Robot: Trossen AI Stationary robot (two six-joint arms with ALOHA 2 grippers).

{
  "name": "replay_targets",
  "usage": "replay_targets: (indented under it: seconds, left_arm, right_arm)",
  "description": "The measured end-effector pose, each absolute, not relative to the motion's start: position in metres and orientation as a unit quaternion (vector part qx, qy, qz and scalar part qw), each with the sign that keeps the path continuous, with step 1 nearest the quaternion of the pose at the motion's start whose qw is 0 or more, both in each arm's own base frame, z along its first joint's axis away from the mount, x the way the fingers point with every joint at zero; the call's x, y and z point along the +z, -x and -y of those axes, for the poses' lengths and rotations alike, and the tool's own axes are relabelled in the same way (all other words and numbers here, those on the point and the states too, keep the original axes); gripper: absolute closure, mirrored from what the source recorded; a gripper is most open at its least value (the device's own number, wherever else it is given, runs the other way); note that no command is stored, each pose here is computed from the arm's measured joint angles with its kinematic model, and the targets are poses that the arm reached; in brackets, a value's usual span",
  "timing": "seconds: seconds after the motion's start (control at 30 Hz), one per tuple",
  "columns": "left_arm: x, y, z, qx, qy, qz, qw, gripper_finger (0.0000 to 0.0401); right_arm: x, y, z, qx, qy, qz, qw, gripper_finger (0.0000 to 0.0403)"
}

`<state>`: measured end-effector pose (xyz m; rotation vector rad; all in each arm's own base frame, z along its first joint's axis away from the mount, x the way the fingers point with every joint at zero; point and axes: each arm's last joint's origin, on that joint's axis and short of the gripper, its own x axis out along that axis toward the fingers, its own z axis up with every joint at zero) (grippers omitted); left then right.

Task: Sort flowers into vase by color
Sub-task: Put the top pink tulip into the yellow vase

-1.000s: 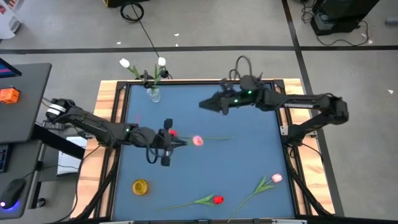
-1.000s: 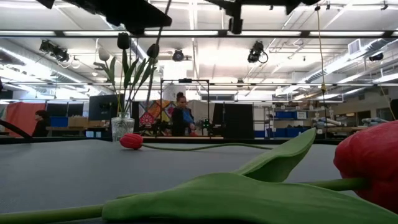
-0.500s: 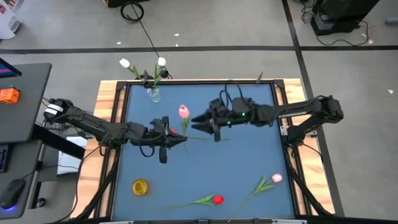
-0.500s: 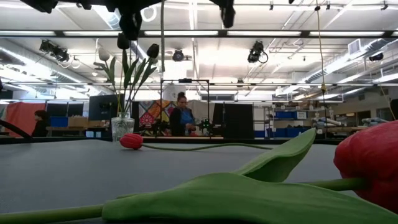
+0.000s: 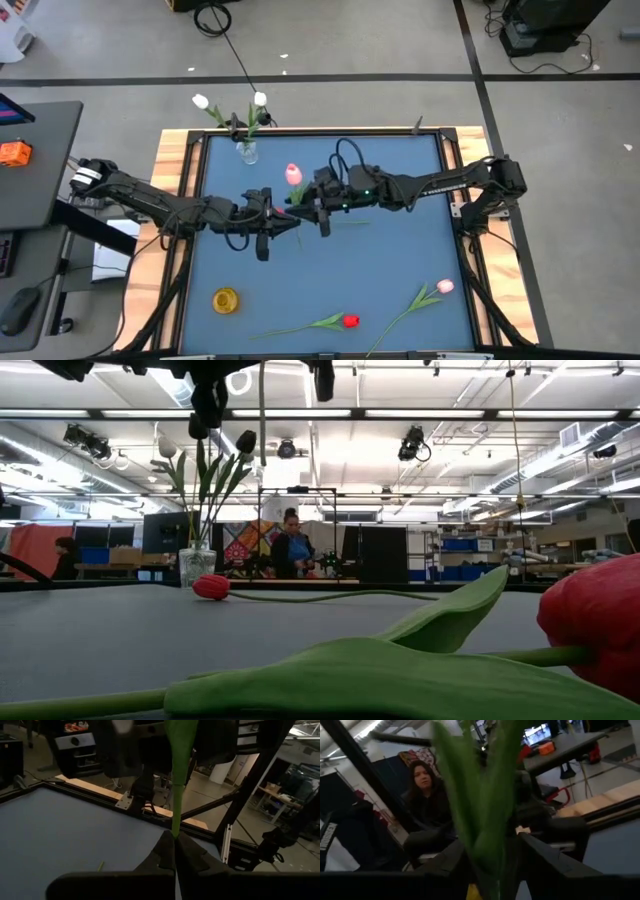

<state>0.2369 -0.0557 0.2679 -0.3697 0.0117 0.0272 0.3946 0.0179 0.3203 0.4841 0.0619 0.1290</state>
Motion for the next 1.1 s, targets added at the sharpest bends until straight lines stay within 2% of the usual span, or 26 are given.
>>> replay_targets:
  seconds: [0.27,0.67,0.8,0.93,1.1]
  left_arm:
    - [0.268,-0.237,0.056,0.014,0.183,-0.007,0.983,0.0401]
    - [0.268,-0.237,0.056,0.014,0.188,-0.005,0.982,0.0398]
    - [0.268,-0.237,0.056,0.014,0.188,-0.005,0.982,0.0397]
    - [0.265,-0.238,0.053,0.014,0.216,-0.024,0.976,0.0394]
    - [0.259,-0.239,0.047,-0.008,0.230,-0.061,0.971,0.0382]
  right_arm:
    - [0.321,-0.390,-0.019,0.080,-0.235,-0.061,0.967,0.0296]
    - [0.328,-0.384,-0.011,0.081,-0.247,-0.065,0.963,0.0291]
    - [0.327,-0.384,-0.011,0.077,-0.250,-0.069,0.963,0.0323]
    - [0.325,-0.384,-0.011,0.081,-0.216,-0.083,0.970,0.0383]
    - [0.336,-0.387,-0.013,0.062,-0.163,-0.143,0.974,0.0382]
